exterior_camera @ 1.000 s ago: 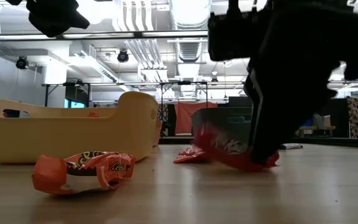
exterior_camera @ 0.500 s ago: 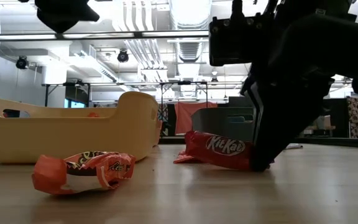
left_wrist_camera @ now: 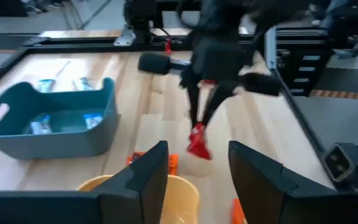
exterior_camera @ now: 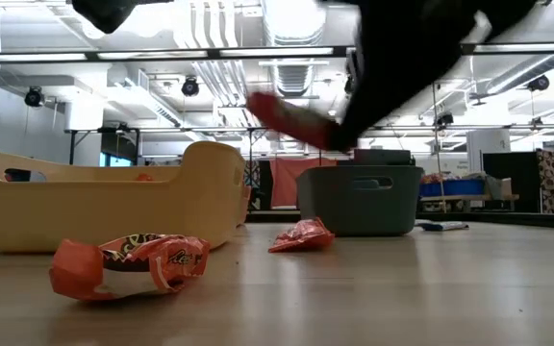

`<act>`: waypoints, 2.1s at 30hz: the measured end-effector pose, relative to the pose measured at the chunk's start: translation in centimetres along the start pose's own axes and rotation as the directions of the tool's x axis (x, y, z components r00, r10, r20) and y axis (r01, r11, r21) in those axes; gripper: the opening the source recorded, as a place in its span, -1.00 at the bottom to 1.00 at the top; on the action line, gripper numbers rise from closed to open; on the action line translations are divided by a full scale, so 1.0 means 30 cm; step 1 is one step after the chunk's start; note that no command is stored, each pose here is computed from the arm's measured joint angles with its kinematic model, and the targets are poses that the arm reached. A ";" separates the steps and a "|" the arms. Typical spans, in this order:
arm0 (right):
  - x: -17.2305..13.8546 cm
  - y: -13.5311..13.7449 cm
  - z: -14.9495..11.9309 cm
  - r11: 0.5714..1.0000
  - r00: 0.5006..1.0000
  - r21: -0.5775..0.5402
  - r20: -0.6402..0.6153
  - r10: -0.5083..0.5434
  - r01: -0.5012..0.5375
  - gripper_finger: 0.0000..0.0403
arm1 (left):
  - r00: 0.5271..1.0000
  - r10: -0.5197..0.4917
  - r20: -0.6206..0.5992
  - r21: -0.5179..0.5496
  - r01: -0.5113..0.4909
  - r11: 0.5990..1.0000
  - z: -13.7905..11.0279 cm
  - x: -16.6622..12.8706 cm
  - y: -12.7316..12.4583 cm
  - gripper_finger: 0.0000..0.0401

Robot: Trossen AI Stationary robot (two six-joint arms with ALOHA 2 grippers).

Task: Organize candy in baskets
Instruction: Put the red chocolate into the orange bin

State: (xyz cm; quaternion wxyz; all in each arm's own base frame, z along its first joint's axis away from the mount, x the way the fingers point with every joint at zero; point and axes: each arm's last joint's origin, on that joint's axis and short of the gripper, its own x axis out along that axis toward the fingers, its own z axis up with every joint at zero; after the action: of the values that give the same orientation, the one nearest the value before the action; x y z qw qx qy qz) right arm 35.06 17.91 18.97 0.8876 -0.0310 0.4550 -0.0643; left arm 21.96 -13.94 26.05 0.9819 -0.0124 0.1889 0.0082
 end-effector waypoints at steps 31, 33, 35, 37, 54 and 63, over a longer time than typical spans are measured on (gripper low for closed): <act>-0.109 -0.061 0.206 0.968 0.856 -0.140 0.505 -0.109 0.206 -0.91 | 0.980 0.111 0.163 0.061 -0.123 0.991 0.011 0.107 -0.029 -0.09; -0.107 -0.060 0.204 0.968 0.857 -0.142 0.503 -0.111 0.208 -0.91 | 0.977 0.132 0.166 0.059 -0.144 0.988 0.011 0.107 -0.027 -0.18; -0.107 -0.062 0.205 0.968 0.856 -0.139 0.504 -0.114 0.210 -0.90 | 0.975 0.142 0.169 0.056 -0.154 0.987 0.012 0.105 -0.026 -0.32; -0.107 -0.063 0.205 0.967 0.856 -0.136 0.503 -0.119 0.215 -0.90 | 0.975 0.142 0.169 0.061 -0.154 0.986 0.013 0.105 -0.026 -0.48; -0.125 -0.102 0.217 0.982 0.855 -0.033 0.497 -0.146 0.186 -0.33 | 0.974 0.173 0.149 0.119 -0.191 0.974 0.013 0.113 -0.004 -0.82; -0.235 -0.208 0.184 0.973 0.902 0.114 0.366 -0.229 0.201 -0.06 | 0.941 0.334 0.057 0.126 -0.339 0.932 0.049 0.087 0.167 -0.82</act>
State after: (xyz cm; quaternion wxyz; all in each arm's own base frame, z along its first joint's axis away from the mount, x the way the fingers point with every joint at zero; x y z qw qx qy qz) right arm 34.92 12.73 28.57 0.9463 -0.0600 0.2674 -0.1712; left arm 24.83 -8.87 26.34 0.9677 0.0865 0.1714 0.1637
